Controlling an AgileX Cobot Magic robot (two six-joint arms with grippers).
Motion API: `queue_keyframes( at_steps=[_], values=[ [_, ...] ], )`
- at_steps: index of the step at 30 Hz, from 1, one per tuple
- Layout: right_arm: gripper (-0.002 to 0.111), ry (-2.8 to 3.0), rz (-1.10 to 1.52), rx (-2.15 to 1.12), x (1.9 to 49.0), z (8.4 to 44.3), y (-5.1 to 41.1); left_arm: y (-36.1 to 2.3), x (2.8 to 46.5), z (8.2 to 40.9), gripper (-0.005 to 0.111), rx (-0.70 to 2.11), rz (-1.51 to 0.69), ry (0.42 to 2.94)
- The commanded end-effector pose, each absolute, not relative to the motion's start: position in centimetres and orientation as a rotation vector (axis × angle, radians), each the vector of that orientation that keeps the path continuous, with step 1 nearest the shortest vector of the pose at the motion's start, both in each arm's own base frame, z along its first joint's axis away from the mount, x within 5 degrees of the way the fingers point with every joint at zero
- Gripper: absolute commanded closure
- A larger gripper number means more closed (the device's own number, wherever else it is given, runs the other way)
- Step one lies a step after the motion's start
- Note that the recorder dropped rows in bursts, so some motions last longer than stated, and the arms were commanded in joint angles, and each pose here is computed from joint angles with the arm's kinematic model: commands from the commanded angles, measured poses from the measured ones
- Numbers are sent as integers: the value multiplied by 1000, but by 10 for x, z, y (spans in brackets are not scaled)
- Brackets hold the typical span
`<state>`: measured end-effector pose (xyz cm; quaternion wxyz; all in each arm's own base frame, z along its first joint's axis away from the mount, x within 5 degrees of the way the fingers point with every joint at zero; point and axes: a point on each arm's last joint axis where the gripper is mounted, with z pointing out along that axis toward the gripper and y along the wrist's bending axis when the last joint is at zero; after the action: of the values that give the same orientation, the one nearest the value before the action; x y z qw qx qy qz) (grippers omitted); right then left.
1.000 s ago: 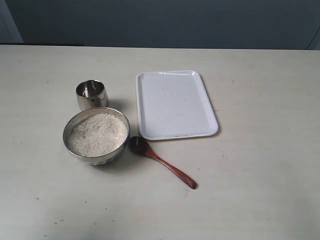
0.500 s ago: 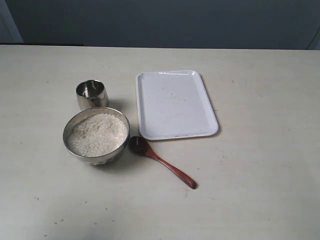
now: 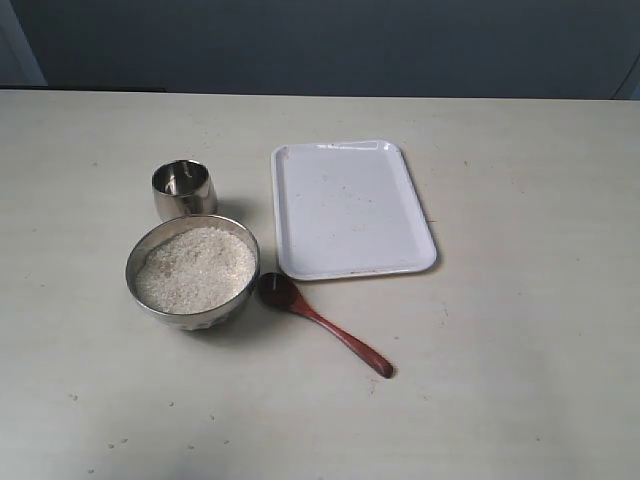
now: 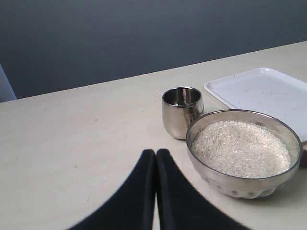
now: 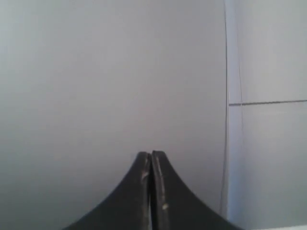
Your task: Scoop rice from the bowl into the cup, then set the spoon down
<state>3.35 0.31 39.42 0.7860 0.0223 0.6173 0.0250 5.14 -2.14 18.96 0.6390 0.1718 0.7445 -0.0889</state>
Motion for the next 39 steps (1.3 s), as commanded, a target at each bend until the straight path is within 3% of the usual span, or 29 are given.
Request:
queue_keyframes(
  at_steps=[1,9,14,21,28,32,36,39],
  values=[
    [108,1656,-87,-246,72,415,9,-21,51,192,106,387,-205,1679],
    [108,2017,177,-739,139,420,57,-21,51,192,106,387,-205,1679],
    [108,2251,238,-1088,172,373,113,-21,51,192,106,387,-205,1679],
    [108,2572,63,-1379,197,285,189,-21,51,192,106,387,-205,1679],
    [107,2635,43,-1448,219,227,220,-21,51,192,106,387,-205,1679],
    [91,2712,94,-1437,222,203,230,-21,51,192,106,387,-205,1679],
    [64,2762,152,-1409,223,189,236,-21,51,192,106,387,-205,1679],
    [60,2778,209,-1370,224,184,241,-21,51,192,106,387,-205,1679]
  ],
)
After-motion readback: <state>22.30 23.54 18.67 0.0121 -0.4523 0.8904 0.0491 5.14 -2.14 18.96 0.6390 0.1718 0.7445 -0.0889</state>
